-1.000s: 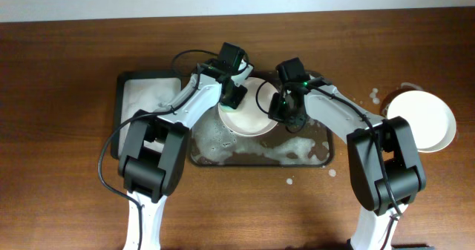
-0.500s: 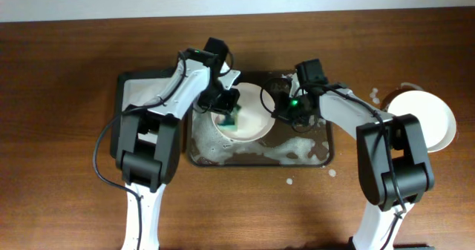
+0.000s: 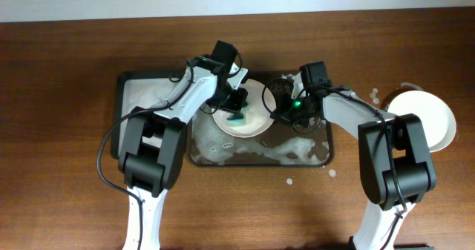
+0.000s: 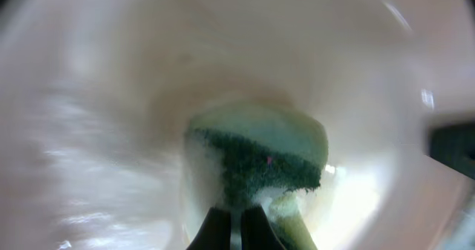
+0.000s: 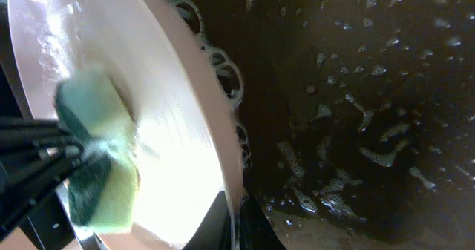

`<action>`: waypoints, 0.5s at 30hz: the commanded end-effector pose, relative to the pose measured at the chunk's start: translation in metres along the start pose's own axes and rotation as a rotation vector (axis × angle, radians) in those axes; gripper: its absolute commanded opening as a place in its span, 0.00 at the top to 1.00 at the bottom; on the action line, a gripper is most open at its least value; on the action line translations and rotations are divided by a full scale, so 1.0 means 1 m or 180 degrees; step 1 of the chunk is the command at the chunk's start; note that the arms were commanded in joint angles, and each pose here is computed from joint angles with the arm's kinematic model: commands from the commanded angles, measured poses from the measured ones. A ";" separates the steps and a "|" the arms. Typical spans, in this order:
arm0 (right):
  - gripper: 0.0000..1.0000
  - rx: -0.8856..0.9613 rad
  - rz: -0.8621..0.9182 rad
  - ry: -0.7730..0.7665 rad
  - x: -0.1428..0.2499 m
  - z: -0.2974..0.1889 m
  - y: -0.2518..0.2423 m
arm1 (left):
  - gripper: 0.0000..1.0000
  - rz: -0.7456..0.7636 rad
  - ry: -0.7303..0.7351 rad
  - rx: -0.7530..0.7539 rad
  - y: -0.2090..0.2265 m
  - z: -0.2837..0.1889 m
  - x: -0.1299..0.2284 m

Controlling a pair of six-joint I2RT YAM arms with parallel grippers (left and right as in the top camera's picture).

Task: Clean dirty plates on tray and stack at the side
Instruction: 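Scrub the pink plate's inner surface with the sponge in circles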

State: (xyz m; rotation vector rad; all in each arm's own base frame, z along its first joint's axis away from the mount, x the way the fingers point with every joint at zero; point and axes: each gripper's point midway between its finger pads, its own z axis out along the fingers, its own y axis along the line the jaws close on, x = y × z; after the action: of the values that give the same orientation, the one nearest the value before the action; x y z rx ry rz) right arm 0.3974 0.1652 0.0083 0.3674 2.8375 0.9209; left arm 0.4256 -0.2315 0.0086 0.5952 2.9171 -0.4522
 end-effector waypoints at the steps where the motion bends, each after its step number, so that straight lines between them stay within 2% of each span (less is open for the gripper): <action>1: 0.96 0.0020 0.0031 0.0083 0.007 0.005 -0.008 | 1.00 -0.0172 0.0109 -0.1718 0.103 0.005 0.015; 4: 0.96 0.0021 0.0032 0.0084 0.007 0.005 -0.008 | 1.00 -0.0171 -0.0139 -0.2288 0.128 -0.014 -0.002; 6: 0.96 0.0021 0.0030 0.0084 0.007 0.005 -0.008 | 1.00 -0.0182 -0.0253 -0.2326 0.129 -0.018 -0.011; 8: 0.96 0.0021 0.0032 0.0084 0.007 0.005 -0.008 | 1.00 -0.0129 -0.0164 -0.2103 0.118 -0.013 -0.008; 10: 0.96 0.0022 0.0030 0.0083 0.007 0.005 -0.008 | 1.00 0.0232 0.0142 -0.1276 0.078 0.009 0.007; 11: 0.96 0.0022 0.0030 0.0083 0.007 0.005 -0.008 | 1.00 0.0513 0.0294 -0.0465 0.037 0.020 0.019; 13: 0.96 0.0022 0.0031 0.0084 0.007 0.005 -0.008 | 1.00 0.0765 0.0315 0.0211 0.002 0.021 0.025; 15: 0.96 0.0026 0.0036 0.0091 0.008 0.005 -0.009 | 1.00 0.0973 0.0253 0.0696 -0.024 0.017 0.027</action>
State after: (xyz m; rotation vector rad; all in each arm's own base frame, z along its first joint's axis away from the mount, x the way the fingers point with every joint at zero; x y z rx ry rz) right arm 0.3961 0.1722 0.0137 0.3502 2.8300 0.9951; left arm 0.4419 -0.1965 0.0120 0.8016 2.8477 -0.1931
